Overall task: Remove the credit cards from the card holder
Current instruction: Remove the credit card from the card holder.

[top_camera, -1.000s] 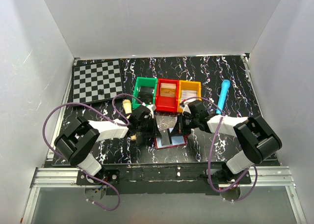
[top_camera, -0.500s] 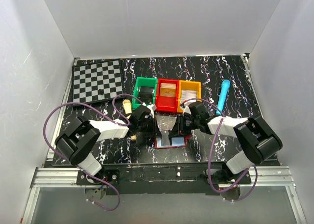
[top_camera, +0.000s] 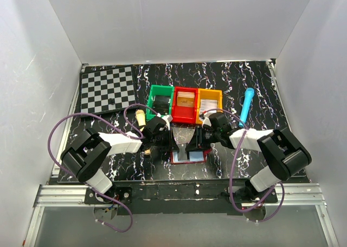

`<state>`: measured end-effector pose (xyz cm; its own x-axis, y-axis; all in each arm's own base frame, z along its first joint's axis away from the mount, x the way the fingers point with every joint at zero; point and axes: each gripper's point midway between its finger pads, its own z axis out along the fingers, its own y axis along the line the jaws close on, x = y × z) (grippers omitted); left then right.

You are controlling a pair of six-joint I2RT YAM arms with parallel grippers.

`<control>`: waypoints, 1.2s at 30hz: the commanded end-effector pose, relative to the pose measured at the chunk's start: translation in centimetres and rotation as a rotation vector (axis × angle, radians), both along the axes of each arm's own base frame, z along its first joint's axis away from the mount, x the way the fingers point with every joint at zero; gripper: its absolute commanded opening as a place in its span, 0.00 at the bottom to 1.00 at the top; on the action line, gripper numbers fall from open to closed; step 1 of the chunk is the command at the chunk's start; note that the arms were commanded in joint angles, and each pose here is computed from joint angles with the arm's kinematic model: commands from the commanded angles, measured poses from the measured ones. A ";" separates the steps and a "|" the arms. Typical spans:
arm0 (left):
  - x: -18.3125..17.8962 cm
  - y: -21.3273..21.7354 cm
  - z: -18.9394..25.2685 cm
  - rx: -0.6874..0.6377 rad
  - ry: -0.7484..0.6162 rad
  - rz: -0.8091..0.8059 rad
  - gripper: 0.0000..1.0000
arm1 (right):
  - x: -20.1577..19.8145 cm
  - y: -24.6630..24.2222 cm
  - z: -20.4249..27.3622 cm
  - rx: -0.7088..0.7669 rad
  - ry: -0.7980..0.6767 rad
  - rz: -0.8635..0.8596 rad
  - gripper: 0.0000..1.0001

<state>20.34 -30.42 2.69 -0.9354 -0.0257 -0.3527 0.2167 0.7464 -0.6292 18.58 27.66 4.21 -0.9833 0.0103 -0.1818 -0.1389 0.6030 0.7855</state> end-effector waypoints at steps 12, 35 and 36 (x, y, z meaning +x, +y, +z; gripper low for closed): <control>-0.9 1.3 -1.9 0.062 0.028 0.011 0.00 | -0.4 1.2 0.5 0.077 0.017 0.033 0.37; -0.4 1.5 0.9 0.024 -0.045 0.025 0.06 | -0.3 1.5 1.4 0.128 0.009 0.025 0.01; -0.3 1.6 1.3 0.022 -0.055 0.030 0.06 | -0.2 1.5 1.5 0.129 0.004 0.026 0.01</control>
